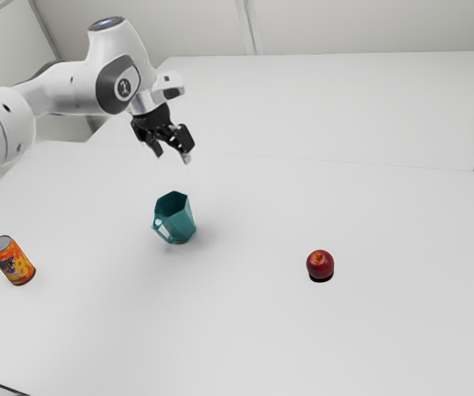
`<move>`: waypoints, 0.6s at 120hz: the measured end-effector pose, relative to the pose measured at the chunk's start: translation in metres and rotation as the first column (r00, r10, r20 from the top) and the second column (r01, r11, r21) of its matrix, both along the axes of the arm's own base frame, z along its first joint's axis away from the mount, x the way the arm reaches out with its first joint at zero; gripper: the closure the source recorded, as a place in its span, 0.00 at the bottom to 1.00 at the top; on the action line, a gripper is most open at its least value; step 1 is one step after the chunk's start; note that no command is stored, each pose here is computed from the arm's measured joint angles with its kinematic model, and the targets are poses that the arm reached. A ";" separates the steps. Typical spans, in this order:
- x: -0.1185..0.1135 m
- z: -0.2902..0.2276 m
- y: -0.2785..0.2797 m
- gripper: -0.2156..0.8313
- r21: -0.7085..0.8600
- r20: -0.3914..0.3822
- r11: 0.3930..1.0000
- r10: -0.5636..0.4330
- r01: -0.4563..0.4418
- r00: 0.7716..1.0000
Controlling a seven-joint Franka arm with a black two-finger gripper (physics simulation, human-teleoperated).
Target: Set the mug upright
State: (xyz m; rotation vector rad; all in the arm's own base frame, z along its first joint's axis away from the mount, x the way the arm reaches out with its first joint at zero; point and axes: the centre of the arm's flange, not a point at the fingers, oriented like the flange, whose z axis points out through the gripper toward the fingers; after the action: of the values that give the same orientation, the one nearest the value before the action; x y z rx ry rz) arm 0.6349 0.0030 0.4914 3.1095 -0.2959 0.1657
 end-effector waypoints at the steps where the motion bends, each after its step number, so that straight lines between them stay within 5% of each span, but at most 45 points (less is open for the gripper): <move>1: 0.000 0.004 0.000 0.26 -0.001 0.002 1.000 0.000 0.000 1.000; 35: -0.039 0.104 -0.003 0.22 -0.029 0.006 1.000 0.010 -0.010 1.000; 72: -0.053 0.114 -0.006 0.21 -0.028 -0.047 1.000 0.008 -0.009 0.999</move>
State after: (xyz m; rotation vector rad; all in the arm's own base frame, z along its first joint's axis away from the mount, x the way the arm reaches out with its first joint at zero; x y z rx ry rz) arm 0.5822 -0.0025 0.6053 3.0823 -0.2771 0.0965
